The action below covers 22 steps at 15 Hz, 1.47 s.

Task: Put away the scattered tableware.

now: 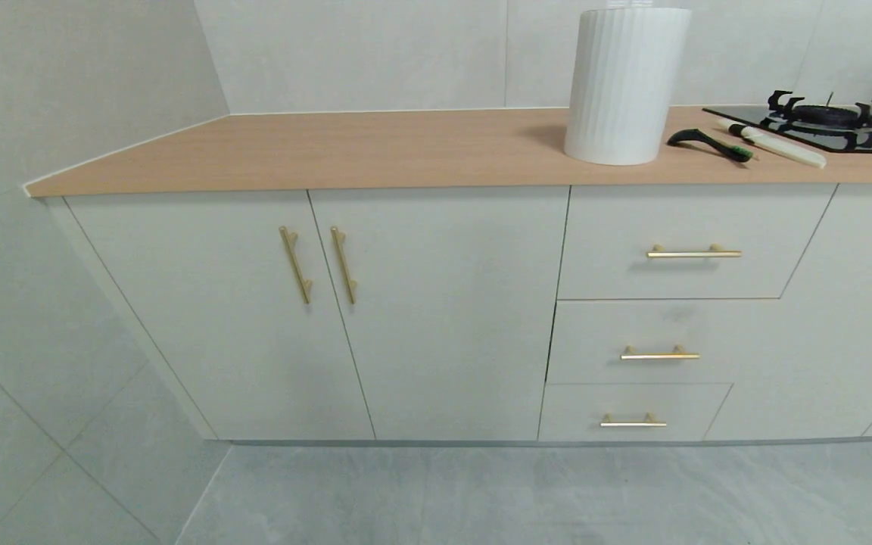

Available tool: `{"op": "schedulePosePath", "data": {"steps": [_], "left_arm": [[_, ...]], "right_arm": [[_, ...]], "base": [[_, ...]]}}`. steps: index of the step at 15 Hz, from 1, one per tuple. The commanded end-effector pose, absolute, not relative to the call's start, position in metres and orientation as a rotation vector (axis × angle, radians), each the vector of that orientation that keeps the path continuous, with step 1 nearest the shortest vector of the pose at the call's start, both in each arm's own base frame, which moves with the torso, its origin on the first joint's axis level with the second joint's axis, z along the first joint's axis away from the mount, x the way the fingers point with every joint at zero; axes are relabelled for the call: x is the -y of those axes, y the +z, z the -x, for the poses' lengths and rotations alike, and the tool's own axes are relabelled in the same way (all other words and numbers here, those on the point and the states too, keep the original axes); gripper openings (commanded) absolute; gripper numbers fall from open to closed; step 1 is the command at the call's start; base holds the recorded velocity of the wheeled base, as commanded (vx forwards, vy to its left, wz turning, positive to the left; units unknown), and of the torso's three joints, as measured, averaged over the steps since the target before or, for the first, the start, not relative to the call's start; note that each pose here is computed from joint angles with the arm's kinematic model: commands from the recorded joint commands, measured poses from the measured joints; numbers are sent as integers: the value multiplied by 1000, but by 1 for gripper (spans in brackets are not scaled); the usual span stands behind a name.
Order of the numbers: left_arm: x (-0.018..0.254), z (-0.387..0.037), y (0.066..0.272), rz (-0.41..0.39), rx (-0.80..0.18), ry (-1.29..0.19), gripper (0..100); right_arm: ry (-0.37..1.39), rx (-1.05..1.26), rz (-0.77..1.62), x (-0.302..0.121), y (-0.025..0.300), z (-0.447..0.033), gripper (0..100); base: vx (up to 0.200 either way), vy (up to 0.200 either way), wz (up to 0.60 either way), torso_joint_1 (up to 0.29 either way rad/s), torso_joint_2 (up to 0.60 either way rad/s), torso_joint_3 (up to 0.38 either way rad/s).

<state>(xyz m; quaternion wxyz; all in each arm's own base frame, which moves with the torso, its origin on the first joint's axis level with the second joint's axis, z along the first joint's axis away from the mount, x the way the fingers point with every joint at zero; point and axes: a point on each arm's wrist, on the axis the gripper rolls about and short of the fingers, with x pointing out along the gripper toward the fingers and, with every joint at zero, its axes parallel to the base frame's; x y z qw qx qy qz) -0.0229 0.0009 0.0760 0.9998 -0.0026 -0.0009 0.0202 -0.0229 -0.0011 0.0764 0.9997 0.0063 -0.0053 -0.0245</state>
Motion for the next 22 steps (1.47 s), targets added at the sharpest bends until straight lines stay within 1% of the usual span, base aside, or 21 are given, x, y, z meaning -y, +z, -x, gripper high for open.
{"op": "schedulePosePath", "data": {"steps": [1, 7, 14, 22], "left_arm": [[-1, 23, 76, 6, 0, 41, 100], [-1, 23, 76, 5, 0, 41, 100], [-1, 23, 76, 5, 0, 41, 100], [-1, 23, 76, 6, 0, 41, 100]], "right_arm": [[-49, 10, -12, 1, 76, 23, 100], [-49, 10, -12, 1, 76, 23, 100], [-49, 10, -12, 1, 76, 23, 100], [-49, 9, -11, 1, 76, 23, 100]], "base": [[0, 0, 0, 0, 0, 0], [0, 0, 0, 0, 0, 0], [200, 0, 0, 4, 2, 3], [0, 0, 0, 0, 0, 0]]}}
